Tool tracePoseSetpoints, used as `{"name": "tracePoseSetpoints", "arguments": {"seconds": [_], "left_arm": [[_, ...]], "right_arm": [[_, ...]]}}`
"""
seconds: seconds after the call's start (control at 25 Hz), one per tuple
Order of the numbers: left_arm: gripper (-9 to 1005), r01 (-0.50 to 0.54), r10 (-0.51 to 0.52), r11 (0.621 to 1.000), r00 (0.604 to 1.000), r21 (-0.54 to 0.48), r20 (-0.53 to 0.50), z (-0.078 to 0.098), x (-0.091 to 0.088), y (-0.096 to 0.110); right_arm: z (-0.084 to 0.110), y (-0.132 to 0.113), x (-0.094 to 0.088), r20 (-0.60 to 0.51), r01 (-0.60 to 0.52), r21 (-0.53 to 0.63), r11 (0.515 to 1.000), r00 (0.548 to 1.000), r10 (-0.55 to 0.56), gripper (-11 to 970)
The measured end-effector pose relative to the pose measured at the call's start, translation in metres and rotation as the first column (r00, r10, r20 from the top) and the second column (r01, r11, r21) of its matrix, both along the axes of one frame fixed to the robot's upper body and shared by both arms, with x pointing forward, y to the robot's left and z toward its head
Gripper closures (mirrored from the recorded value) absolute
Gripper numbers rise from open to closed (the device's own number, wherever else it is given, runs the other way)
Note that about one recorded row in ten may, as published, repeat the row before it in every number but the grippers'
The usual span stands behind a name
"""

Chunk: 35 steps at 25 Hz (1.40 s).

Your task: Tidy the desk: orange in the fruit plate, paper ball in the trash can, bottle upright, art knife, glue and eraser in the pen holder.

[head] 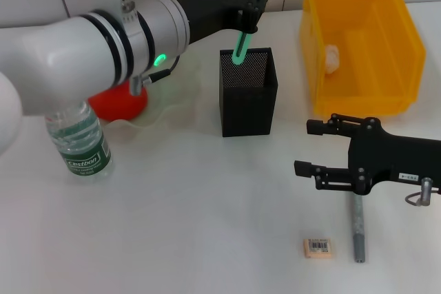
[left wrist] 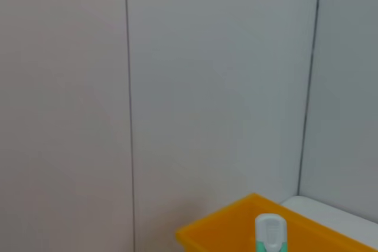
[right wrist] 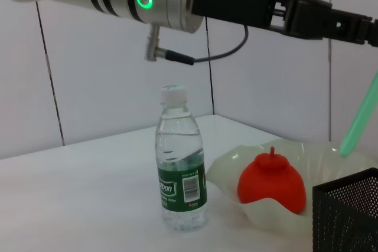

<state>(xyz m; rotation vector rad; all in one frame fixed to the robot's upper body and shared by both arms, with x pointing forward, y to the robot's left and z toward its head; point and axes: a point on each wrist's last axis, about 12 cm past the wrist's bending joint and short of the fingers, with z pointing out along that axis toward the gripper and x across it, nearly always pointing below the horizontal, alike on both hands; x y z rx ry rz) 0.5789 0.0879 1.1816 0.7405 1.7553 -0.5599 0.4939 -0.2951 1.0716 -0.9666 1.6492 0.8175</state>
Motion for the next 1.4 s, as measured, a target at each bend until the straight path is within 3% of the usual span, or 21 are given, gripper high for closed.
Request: {"name": "tracePoseSetpoints", "arguments": {"seconds": [0.68,1.4], "left_arm": [[714,-0.082,0.080,0.996,0.996,-0.039,-0.036,-0.040,0.005,-0.007],[690,-0.065,0.065,0.998,0.995,-0.001,-0.078,-0.053,0.003,-0.008]], "right_arm": [[-0.001,0.001,0.003,-0.001,0.009,-0.005,1.000,1.000,-0.009,192],[-0.001,0.001,0.003,-0.003,0.008,-0.003,1.000,1.000,-0.008,192]]}}
